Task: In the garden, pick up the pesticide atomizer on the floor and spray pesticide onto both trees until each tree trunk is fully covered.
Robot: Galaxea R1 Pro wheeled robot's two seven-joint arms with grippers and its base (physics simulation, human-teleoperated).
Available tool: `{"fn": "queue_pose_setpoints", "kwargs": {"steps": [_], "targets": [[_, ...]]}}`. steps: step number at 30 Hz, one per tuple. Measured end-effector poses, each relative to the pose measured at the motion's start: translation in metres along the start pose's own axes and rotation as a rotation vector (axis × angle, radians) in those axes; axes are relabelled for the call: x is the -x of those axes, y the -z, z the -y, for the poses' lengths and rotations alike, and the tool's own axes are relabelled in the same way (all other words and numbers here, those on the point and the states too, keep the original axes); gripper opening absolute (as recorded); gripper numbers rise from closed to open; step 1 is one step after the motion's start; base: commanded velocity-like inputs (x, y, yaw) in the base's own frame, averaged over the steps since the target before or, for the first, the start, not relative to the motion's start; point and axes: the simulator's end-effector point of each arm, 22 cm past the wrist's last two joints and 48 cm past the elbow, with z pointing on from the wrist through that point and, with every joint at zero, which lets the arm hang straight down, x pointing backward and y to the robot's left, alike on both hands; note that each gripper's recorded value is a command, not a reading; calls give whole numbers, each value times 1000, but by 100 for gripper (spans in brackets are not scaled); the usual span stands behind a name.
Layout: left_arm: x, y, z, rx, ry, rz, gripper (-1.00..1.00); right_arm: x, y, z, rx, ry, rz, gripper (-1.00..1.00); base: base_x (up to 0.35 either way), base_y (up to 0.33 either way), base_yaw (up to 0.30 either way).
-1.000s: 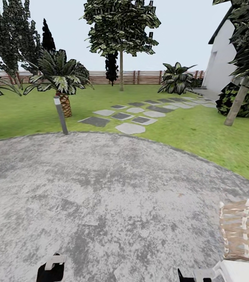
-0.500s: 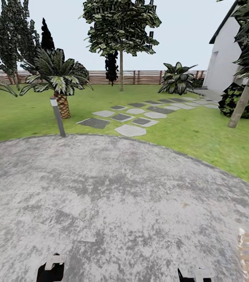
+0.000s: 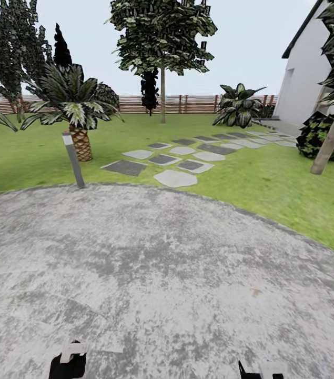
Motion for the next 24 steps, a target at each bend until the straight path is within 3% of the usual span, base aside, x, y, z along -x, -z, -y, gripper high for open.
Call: {"fn": "queue_pose_setpoints", "kwargs": {"steps": [24], "targets": [[0,0,1,-1,1,0,-100,0,0,0,2,1,0,100,338,0,0]]}}
